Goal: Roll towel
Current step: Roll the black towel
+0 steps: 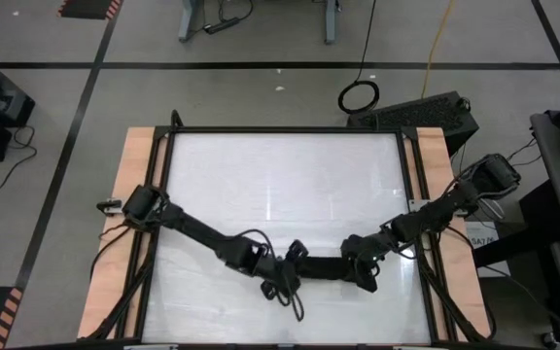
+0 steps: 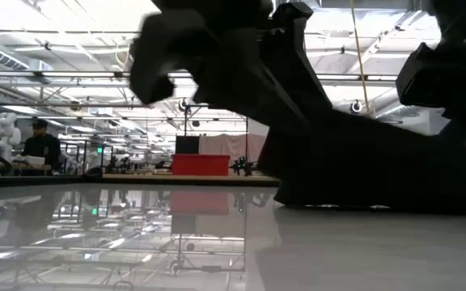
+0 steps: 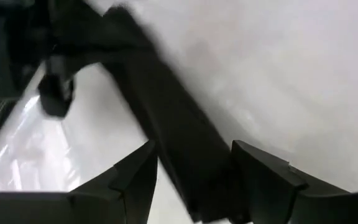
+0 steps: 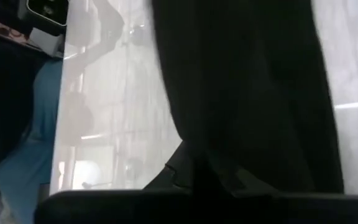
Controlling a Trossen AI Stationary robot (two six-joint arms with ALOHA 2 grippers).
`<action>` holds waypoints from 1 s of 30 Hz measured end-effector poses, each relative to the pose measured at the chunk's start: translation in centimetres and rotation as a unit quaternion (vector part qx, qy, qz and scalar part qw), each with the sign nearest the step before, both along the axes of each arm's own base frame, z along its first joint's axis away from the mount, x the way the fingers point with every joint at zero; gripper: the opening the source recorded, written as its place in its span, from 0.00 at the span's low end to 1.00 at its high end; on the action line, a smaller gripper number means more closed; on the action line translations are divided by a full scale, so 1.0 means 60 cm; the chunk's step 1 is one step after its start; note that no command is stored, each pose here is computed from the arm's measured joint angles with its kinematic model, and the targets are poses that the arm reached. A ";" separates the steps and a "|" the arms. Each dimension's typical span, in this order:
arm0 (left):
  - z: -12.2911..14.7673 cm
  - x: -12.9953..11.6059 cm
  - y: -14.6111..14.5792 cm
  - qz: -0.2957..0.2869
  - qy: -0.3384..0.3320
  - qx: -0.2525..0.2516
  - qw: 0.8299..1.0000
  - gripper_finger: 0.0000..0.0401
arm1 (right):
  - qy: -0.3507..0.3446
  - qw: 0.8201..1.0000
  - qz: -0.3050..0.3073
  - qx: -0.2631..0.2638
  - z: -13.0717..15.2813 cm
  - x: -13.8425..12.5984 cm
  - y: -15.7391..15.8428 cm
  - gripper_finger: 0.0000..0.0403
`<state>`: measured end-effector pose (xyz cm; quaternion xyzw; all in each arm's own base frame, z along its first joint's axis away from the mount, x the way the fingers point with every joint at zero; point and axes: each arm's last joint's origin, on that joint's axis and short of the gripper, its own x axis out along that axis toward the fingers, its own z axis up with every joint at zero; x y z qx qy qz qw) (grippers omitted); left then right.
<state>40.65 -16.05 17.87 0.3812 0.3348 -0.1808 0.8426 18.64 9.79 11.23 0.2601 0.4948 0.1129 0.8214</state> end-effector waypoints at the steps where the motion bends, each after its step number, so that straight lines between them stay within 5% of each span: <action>1: 0.002 0.000 0.002 0.007 -0.003 0.006 1.000 0.53 | 0.000 1.000 0.000 0.003 0.000 0.001 -0.001 0.00; 5: 0.009 -0.003 -0.005 0.016 -0.018 0.020 1.000 0.53 | 0.000 1.000 -0.002 0.015 0.002 0.006 -0.009 0.00; 12: 0.000 0.005 -0.028 -0.049 -0.040 -0.012 0.998 0.53 | -0.019 0.999 0.002 0.039 0.007 0.016 -0.018 0.00; 24: -0.058 0.057 0.060 0.010 -0.041 -0.007 0.999 0.53 | -0.002 0.997 -0.024 0.068 0.008 0.023 -0.034 0.01; 30: -0.059 0.064 0.085 -0.006 -0.025 -0.067 0.997 0.53 | 0.004 0.997 -0.035 0.073 0.007 0.025 -0.042 0.02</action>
